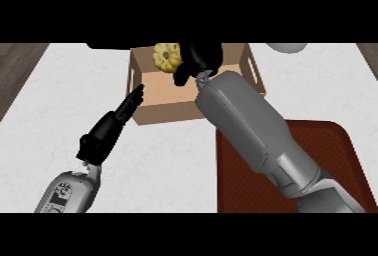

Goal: Pick the squash from the tray and place it in the cardboard box

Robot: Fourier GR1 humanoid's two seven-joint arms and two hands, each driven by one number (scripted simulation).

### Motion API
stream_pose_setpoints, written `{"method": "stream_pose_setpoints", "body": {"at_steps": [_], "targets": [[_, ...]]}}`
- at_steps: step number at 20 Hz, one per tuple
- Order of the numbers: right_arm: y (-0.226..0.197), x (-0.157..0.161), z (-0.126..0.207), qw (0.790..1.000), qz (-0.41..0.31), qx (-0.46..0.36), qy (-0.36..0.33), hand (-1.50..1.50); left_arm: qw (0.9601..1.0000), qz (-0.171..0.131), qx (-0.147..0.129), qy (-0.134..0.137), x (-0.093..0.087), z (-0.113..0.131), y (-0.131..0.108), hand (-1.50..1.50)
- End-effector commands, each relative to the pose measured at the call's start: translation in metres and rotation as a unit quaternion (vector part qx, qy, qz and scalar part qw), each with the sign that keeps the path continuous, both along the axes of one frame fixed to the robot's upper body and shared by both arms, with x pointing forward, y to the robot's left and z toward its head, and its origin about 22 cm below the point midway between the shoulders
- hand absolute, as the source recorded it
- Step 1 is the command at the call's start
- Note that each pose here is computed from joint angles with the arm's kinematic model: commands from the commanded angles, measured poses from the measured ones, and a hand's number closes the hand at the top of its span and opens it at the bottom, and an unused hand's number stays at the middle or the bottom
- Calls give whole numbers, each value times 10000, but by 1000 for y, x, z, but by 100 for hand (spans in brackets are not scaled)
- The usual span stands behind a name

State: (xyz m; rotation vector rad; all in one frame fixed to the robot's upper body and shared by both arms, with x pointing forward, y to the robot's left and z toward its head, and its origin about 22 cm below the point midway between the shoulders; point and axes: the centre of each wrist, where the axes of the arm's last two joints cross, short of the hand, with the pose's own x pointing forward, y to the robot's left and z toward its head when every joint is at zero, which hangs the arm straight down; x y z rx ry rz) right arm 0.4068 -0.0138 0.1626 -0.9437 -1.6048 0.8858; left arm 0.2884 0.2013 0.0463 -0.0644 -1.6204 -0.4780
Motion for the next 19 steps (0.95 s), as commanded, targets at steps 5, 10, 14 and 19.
{"method": "stream_pose_setpoints", "body": {"at_steps": [5, 10, 14, 19], "targets": [[-20, 17, -42, 9942, -158, 758, 749, -150, 9998, -133, 113, 2, 0, -7, -5, 0], [-36, 21, -46, 9810, 42, 1916, 315, -150, 10000, -49, -18, 79, -3, 2, -13, 0], [-51, 24, -35, 9506, -141, 3077, -386, -150, 10000, 19, -1, -43, -2, 4, -1, 0], [-80, 24, -30, 9070, -2, 4182, -501, -150, 9997, 222, -64, 63, -5, -5, 7, 0]]}}
